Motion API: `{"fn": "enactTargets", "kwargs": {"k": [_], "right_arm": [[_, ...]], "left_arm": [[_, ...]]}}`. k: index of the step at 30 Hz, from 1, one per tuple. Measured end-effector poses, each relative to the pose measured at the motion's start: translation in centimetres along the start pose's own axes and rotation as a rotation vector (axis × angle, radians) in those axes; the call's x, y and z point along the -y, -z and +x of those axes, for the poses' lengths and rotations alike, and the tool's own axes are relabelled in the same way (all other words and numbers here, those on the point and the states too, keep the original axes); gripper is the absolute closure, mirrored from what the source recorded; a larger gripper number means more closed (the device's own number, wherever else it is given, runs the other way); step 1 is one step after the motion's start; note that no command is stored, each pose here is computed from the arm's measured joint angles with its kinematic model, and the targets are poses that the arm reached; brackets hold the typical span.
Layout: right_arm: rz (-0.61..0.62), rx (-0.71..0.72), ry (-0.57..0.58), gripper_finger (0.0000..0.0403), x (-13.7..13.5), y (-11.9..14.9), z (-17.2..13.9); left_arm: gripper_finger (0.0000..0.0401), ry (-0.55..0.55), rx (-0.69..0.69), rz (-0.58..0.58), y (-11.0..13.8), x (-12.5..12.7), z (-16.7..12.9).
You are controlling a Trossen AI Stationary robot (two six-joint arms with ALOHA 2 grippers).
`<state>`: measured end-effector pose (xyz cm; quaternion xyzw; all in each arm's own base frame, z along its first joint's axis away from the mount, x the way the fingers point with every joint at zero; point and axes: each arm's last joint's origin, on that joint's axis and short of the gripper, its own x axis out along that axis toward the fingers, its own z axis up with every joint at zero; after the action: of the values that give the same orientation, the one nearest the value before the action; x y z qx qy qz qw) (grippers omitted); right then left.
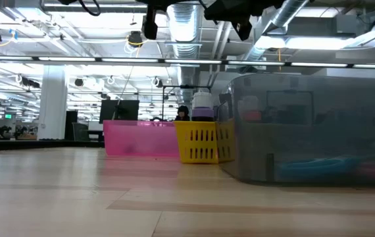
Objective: Pick & Place Paint Supplies
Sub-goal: Put the brow brush into the red bin
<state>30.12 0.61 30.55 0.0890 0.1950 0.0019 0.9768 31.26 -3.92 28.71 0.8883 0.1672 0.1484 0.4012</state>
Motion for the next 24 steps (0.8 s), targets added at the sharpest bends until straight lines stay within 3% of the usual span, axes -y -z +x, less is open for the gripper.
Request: {"fn": "enactTargets", "kwargs": {"k": [9,15,24], "right_arm": [[-0.038,0.077,-0.060,0.0297,-0.3,-0.8,0.0],[-0.042,0.091,-0.053,0.0227,-0.3,-1.0,-0.4],[-0.022,-0.010,-0.048,0.0209,-0.6,-0.3,-1.6]], "left_arm": [[0.0395,0.019,-0.034,-0.071,0.2,0.0,0.0],[0.0395,0.099,-0.138,-0.135,0.9,0.6,0.4],[0.0396,0.254,-0.401,-0.346,3.3,3.1,1.6]]}}
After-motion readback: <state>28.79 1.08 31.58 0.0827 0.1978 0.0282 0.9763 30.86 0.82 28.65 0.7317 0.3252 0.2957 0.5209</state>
